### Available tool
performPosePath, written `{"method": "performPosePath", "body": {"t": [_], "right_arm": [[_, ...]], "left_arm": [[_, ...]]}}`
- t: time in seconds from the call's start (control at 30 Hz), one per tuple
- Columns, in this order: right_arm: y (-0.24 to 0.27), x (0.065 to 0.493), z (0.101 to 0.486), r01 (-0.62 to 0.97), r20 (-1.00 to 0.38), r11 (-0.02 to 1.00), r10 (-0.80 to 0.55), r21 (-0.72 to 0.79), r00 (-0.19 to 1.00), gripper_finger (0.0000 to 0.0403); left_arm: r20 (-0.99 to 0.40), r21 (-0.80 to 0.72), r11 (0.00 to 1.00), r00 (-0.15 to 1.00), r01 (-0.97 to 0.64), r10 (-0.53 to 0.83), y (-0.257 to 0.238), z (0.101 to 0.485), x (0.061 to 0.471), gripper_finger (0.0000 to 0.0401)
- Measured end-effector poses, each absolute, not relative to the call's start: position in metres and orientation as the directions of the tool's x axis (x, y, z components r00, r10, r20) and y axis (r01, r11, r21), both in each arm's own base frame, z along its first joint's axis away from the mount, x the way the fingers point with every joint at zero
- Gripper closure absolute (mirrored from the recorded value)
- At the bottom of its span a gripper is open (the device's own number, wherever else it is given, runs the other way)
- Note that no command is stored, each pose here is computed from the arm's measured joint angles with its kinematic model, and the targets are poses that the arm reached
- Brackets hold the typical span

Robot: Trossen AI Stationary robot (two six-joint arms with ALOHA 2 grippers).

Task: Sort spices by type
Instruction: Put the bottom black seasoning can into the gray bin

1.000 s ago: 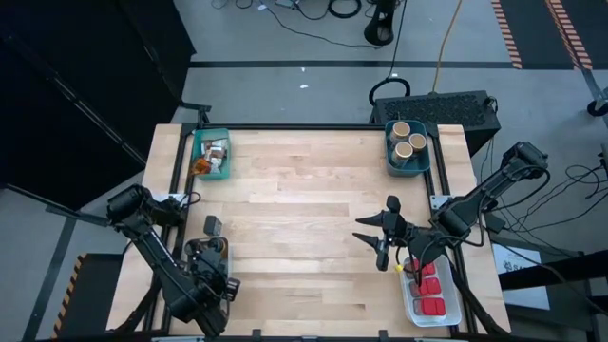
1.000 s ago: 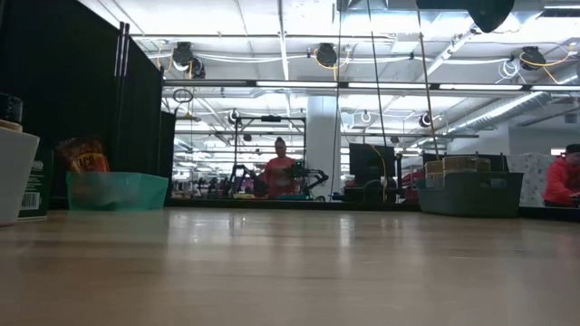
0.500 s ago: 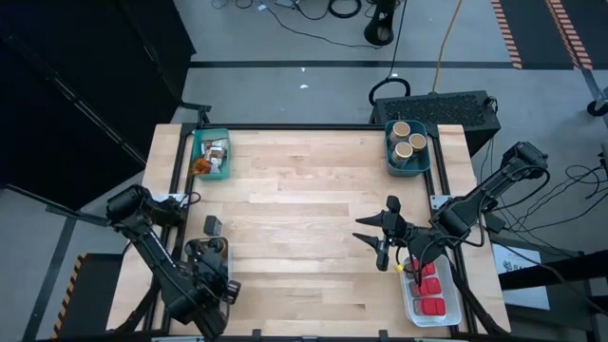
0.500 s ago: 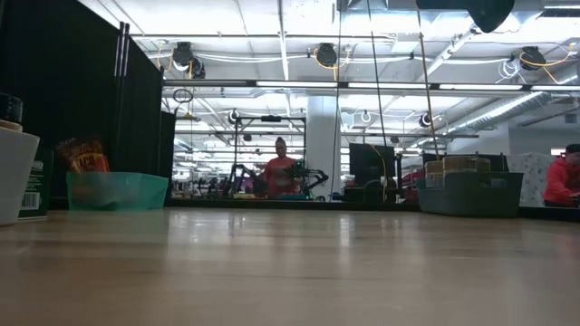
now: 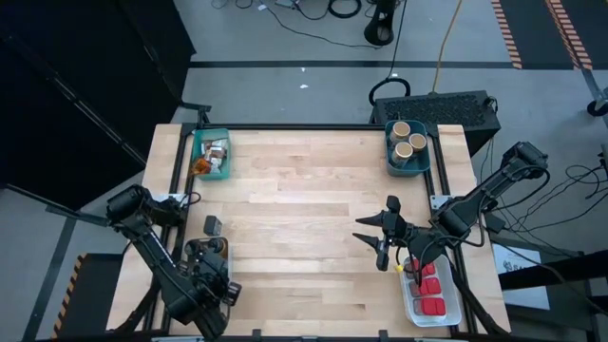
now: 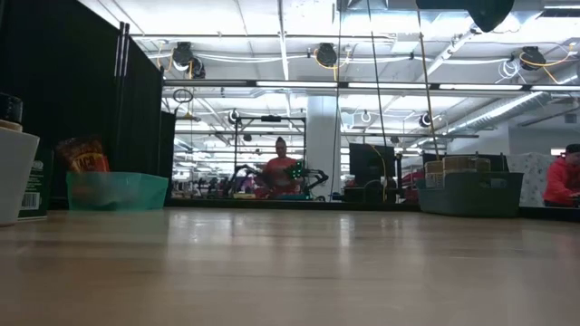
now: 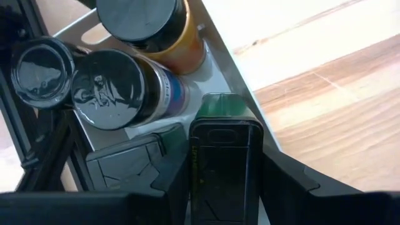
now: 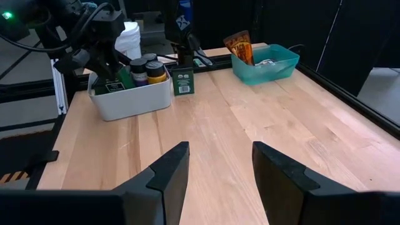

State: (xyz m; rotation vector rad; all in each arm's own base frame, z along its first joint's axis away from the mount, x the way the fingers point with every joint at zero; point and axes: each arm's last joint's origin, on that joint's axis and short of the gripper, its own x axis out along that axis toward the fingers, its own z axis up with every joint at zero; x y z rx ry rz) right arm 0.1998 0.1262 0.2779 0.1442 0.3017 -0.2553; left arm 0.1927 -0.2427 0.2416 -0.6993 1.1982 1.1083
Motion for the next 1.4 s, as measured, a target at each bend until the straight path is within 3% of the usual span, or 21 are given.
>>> {"method": "performPosePath", "body": {"t": [0.17, 1.4], "right_arm": [[0.1262, 0.1998, 0.2779, 0.269, -0.311, 0.958, -0.226, 0.102, 0.923, 0.0243], [0.1261, 0.1998, 0.2781, 0.27, -0.311, 0.957, -0.227, 0.103, 0.923, 0.0243]], "left_arm": [[-0.956, 0.136, 0.393, -0.017, -0.909, 0.292, -0.2426, 0.2417, 0.1927, 0.0239], [-0.952, 0.129, 0.393, -0.003, -0.911, 0.306, -0.2421, 0.2418, 0.193, 0.0239]]}}
